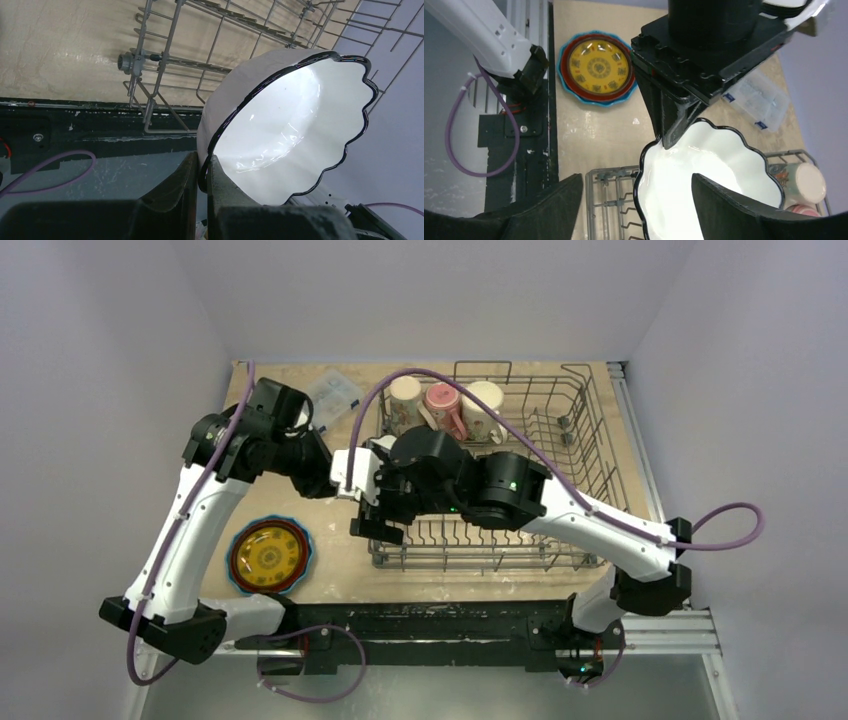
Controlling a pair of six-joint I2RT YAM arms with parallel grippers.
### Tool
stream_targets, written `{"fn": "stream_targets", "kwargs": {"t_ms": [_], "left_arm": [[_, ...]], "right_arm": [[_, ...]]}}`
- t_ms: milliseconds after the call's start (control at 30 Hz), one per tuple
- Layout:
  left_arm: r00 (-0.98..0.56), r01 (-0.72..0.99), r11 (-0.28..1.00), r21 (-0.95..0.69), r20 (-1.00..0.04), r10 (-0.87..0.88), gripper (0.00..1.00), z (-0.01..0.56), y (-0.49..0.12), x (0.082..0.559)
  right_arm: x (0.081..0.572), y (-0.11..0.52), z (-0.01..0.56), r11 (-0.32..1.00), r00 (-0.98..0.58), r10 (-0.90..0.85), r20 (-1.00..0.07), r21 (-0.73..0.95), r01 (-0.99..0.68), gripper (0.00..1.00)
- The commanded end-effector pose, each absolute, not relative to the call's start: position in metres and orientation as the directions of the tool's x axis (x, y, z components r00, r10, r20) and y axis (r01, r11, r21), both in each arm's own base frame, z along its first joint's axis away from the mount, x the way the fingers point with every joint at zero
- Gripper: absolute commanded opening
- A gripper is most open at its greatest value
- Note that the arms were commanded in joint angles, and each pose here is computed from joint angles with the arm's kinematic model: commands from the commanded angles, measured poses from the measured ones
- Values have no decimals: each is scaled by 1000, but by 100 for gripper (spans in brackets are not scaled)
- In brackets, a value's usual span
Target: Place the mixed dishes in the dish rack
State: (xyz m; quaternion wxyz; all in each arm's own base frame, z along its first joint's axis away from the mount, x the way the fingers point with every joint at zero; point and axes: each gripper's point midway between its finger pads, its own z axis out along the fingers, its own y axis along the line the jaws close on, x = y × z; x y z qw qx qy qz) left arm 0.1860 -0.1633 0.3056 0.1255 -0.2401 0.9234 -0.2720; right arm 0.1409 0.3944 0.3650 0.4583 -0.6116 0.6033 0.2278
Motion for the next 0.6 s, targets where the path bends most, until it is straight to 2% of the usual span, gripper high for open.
{"fn": "stream_targets", "kwargs": {"t_ms": [0,200,300,433,567], "left_arm": [[-839,-331,709,-623,-149,-523,0,331,-176,193],[-844,-316,727,-610,-168,-508,0,332,-182,193],[-845,-315,728,-608,-170,-507,0,332,-184,194],[-846,-320,731,-603,-166,-507,0,330,-186,196],[-847,-318,737,-597,-171,-504,0,331,-187,198]], "right_arm": [[152,385,360,148,203,-599,-774,-357,-922,75],[169,370,324,197,191,-677,-711,-425,-884,69],[174,367,314,206,180,-703,-688,-440,-874,62],[175,374,312,205,180,-700,-691,-436,-876,52],[176,381,312,213,177,-689,-703,-429,-878,47]]}}
